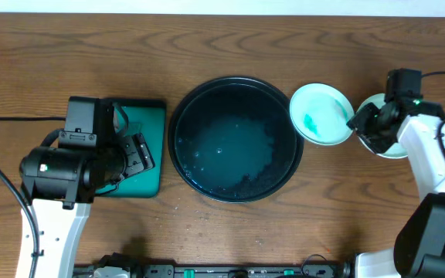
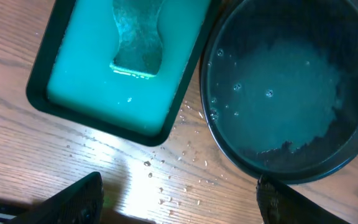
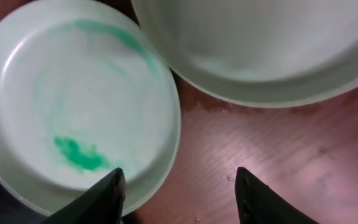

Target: Clean dirty plates on tray and stack at the side

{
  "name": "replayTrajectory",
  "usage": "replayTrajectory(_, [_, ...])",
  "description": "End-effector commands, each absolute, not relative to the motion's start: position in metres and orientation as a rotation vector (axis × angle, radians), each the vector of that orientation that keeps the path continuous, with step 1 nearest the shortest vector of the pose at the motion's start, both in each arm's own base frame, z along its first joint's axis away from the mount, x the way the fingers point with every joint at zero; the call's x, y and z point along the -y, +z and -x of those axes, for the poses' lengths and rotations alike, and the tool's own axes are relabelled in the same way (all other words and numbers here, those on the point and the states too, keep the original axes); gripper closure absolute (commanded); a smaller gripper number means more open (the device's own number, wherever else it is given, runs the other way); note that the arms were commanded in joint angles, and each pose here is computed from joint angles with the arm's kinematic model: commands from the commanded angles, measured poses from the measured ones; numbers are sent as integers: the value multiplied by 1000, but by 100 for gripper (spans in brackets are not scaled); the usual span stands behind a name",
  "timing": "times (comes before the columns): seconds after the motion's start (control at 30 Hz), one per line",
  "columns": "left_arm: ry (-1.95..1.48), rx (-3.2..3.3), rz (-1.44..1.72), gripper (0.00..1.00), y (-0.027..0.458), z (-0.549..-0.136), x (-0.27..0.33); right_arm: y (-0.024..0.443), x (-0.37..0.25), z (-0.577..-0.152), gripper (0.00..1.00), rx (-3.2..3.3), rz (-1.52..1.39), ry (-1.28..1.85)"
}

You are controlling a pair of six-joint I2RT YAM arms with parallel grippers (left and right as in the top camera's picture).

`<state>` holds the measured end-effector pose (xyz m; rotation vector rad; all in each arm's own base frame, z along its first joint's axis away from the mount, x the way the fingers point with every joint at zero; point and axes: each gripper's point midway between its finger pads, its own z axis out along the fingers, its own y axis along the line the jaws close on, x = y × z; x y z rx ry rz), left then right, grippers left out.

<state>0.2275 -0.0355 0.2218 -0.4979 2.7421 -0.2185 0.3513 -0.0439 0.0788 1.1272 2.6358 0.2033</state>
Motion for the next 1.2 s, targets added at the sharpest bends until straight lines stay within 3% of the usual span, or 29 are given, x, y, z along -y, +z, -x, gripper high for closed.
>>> replayTrajectory(0.0, [-215,-2754,509,21,218,-227,36,70,24,-370,44,-2648,-850,264])
replayTrajectory(0.53, [-214,-2756,509,21,217,-227,36,77,10,-399,41,-2565,-566,338])
replayTrajectory(0.73, [-214,-2757,509,21,217,-227,36,49,33,-337,53,-2679,-1105,142])
replayTrajectory(0.8, [-214,-2757,509,21,217,-227,36,46,43,-322,52,-2665,-1241,31])
replayTrajectory(0.93, [-214,-2757,509,21,217,-227,36,46,52,-317,49,-2608,-1355,-32])
replayTrajectory(1.17, [-214,-2757,509,21,217,-227,36,36,51,-335,52,-2534,-1412,18])
